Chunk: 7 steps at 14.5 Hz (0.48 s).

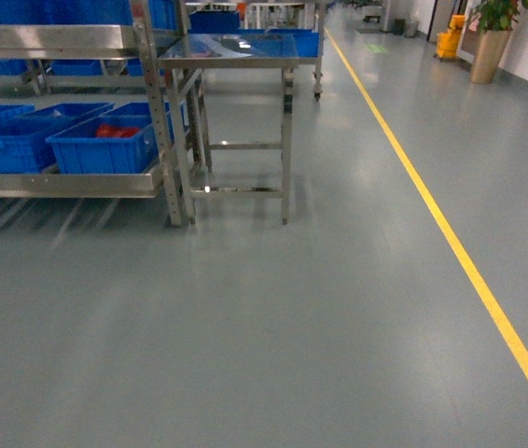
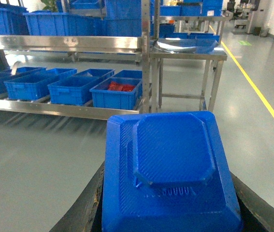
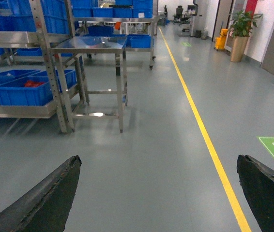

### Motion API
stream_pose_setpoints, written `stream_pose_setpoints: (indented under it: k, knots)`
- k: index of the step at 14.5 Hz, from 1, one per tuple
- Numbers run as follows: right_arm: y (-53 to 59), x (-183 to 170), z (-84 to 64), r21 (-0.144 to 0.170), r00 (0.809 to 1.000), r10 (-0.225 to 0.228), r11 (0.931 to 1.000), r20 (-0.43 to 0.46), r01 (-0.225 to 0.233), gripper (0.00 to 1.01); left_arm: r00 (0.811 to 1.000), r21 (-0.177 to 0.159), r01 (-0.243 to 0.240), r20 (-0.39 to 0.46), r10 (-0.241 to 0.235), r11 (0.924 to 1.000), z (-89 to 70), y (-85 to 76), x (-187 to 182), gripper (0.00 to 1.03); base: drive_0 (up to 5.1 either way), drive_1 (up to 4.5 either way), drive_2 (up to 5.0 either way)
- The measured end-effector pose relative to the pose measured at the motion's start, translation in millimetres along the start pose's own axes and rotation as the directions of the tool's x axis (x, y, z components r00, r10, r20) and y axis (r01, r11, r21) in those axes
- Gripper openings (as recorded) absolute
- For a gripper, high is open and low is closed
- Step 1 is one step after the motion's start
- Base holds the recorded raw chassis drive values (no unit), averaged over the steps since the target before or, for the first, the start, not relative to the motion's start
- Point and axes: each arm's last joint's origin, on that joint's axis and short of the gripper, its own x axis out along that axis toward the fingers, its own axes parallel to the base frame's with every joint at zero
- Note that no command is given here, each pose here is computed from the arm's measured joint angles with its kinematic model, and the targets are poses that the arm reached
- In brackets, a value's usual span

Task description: Pick blue part to blue bin on bottom shelf

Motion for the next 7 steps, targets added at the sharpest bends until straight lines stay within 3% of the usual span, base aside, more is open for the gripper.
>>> stream_pose_setpoints:
  k: [7]
  knots:
    - [0.0,0.0,0.0,0.0,1.0,0.0,1.0,0.0,0.0,0.98,1.0,0.0,0.0,-0.001,0.0,1.0,-0.1,0.0,0.0,0.43,0.0,4.12,-4.1]
